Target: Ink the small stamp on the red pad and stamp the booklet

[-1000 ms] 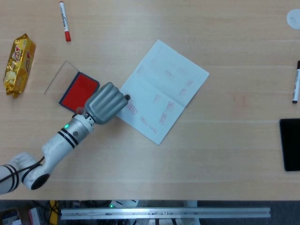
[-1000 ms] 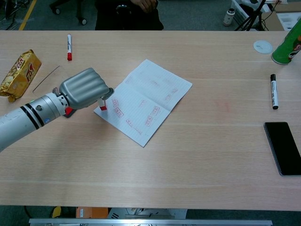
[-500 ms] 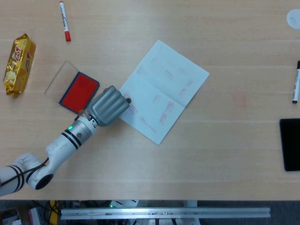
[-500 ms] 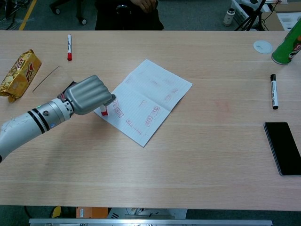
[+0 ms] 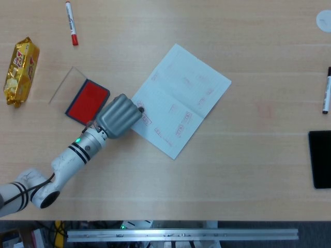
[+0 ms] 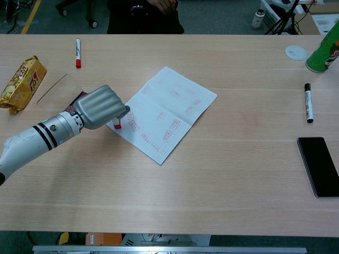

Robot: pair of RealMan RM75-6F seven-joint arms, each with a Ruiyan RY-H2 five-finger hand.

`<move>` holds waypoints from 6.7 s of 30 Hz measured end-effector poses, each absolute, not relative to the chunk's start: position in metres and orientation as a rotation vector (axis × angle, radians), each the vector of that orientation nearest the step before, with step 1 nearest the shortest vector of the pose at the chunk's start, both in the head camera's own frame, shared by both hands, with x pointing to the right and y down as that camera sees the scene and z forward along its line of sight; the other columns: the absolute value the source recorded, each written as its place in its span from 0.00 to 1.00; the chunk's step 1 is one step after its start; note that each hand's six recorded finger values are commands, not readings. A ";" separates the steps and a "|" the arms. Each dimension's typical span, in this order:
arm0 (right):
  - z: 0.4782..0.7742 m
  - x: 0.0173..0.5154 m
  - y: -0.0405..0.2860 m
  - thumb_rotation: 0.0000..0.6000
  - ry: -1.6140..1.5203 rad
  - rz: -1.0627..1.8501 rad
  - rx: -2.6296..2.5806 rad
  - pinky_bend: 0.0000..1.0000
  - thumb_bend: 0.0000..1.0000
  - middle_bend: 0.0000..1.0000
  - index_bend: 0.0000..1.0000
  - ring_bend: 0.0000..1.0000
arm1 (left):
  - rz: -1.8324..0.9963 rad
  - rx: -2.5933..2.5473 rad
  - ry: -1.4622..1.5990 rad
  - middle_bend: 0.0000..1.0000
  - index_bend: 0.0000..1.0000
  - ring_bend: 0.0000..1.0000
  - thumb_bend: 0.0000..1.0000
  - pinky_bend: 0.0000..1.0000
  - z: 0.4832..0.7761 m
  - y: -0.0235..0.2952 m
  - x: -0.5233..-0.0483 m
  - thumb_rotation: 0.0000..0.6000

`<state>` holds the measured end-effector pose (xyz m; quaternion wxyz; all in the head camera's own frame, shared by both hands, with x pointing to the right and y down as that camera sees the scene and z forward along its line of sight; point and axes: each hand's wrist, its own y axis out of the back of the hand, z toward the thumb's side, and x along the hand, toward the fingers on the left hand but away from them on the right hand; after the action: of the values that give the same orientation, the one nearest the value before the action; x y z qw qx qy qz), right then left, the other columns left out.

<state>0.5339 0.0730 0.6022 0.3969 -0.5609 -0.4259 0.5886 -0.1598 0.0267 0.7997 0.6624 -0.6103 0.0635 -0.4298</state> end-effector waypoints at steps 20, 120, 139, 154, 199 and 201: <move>0.600 0.536 0.074 1.00 -1.092 1.485 -1.418 0.51 0.19 0.43 0.38 0.48 | -0.944 -1.354 0.206 0.99 0.59 0.97 0.35 1.00 0.778 0.013 -0.157 1.00; 0.598 0.553 0.081 1.00 -1.142 1.493 -1.405 0.51 0.19 0.43 0.38 0.49 | -0.899 -1.358 0.129 0.99 0.59 0.97 0.35 1.00 0.775 0.046 -0.125 1.00; 0.605 0.535 0.070 1.00 -1.106 1.447 -1.455 0.51 0.19 0.43 0.38 0.49 | -0.985 -1.366 0.222 0.99 0.57 0.97 0.35 1.00 0.740 0.053 -0.190 1.00; 0.603 0.533 0.070 1.00 -1.099 1.449 -1.448 0.51 0.19 0.43 0.38 0.49 | -1.037 -1.367 0.187 0.99 0.56 0.97 0.35 1.00 0.769 0.063 -0.200 1.00; 0.597 0.532 0.065 1.00 -1.099 1.442 -1.430 0.51 0.19 0.44 0.38 0.50 | -1.138 -1.421 0.355 0.94 0.31 0.93 0.34 1.00 0.735 0.049 -0.218 1.00; 0.596 0.529 0.062 1.00 -1.088 1.432 -1.437 0.51 0.19 0.44 0.38 0.50 | -1.169 -1.446 0.426 0.91 0.31 0.90 0.34 1.00 0.724 0.040 -0.226 1.00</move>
<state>0.5293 0.0617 0.5963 0.4075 -0.5700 -0.4318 0.5680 -0.2263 0.0398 0.7240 0.5787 -0.6182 0.1822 -0.4997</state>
